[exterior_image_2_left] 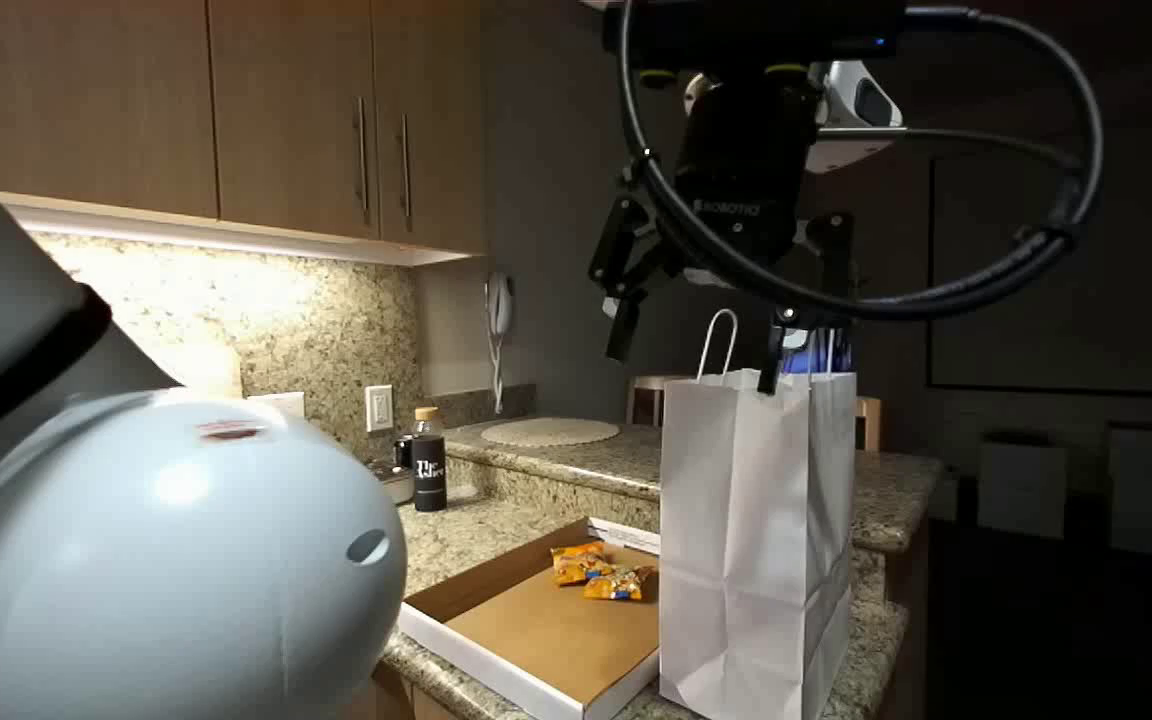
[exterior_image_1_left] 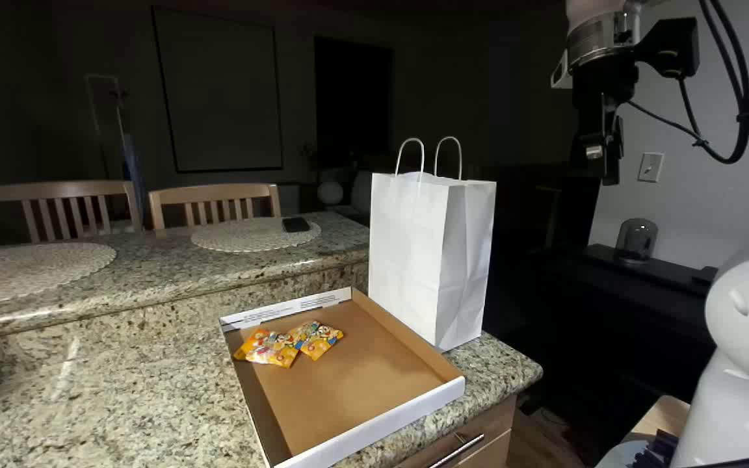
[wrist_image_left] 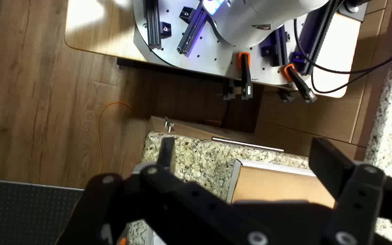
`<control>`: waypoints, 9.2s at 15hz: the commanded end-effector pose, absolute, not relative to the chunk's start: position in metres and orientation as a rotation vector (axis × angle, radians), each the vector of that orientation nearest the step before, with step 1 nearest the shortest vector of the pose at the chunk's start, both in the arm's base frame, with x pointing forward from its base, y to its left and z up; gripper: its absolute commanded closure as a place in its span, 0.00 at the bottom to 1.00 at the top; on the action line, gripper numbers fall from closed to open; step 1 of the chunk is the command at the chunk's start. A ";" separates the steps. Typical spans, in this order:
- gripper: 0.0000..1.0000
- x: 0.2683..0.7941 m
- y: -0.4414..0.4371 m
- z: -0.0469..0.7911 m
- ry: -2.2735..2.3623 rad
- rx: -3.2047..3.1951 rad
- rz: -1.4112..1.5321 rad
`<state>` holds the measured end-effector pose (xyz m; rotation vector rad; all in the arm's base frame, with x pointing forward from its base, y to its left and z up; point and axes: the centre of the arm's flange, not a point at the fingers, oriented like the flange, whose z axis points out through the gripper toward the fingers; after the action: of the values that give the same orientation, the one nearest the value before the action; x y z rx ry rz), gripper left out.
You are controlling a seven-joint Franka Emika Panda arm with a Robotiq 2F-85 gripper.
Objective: Pick up the two objects on the cover box and put them on the counter
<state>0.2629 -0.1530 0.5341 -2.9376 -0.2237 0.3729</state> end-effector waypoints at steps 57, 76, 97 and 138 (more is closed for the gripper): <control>0.00 0.484 0.262 0.369 -0.605 -2.984 -0.075; 0.00 0.558 0.275 0.330 -0.084 -3.059 -0.032; 0.00 0.670 0.233 0.234 0.695 -2.989 0.275; 0.96 0.687 0.217 0.217 0.627 -2.913 0.449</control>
<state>0.7050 0.2179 0.2001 -2.9410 0.7176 0.4403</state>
